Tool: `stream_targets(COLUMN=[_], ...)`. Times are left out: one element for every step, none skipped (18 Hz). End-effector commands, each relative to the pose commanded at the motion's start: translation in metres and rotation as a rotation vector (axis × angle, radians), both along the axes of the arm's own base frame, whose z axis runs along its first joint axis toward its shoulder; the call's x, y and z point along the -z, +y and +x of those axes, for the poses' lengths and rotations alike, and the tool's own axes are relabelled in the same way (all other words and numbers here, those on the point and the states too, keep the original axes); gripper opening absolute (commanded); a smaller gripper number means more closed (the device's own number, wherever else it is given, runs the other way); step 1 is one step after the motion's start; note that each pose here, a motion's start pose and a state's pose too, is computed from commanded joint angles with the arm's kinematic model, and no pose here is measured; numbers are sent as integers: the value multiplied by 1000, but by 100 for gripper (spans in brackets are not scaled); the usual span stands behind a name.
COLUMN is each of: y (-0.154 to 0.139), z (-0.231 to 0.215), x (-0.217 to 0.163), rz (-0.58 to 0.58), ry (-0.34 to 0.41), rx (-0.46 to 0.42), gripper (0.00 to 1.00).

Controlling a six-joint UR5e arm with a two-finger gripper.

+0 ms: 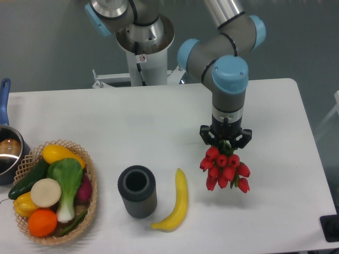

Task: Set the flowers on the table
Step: 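Lower the held tulip bouquet onto the table beside the banana, then open the gripper to release the tulips and lift away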

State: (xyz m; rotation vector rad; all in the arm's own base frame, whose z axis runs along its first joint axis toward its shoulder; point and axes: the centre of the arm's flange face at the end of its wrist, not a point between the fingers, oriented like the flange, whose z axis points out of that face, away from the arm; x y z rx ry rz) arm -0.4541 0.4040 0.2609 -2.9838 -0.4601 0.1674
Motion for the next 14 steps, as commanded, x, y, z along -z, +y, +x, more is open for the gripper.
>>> stream_targets(y=[2,3,3,3,2,3,2,-1,-1,-2,-2,-2,-5,-6], z=[-3,-5,-5,-7,-9,-10,-12,-16,-18,-20,-21,-21,-25,-28], x=[5,11,14,15,16,15,13,12,10,9,7,3,-3,-12], rz=[-3,-7,-5,-2,-2,2,7,11,13,14,16,15,22,32], ry=[-7,-16,-20,-22,-24,-21,-19,-18,-14,-11,-5,3,13,29], rx=[-8,-8,-7,-10,-16,-23,-36,-50,-52,-53,-55,-48,-50,-52], gripper=[50,50,50,52,55,57,57,60,63,65,72,94,100,100])
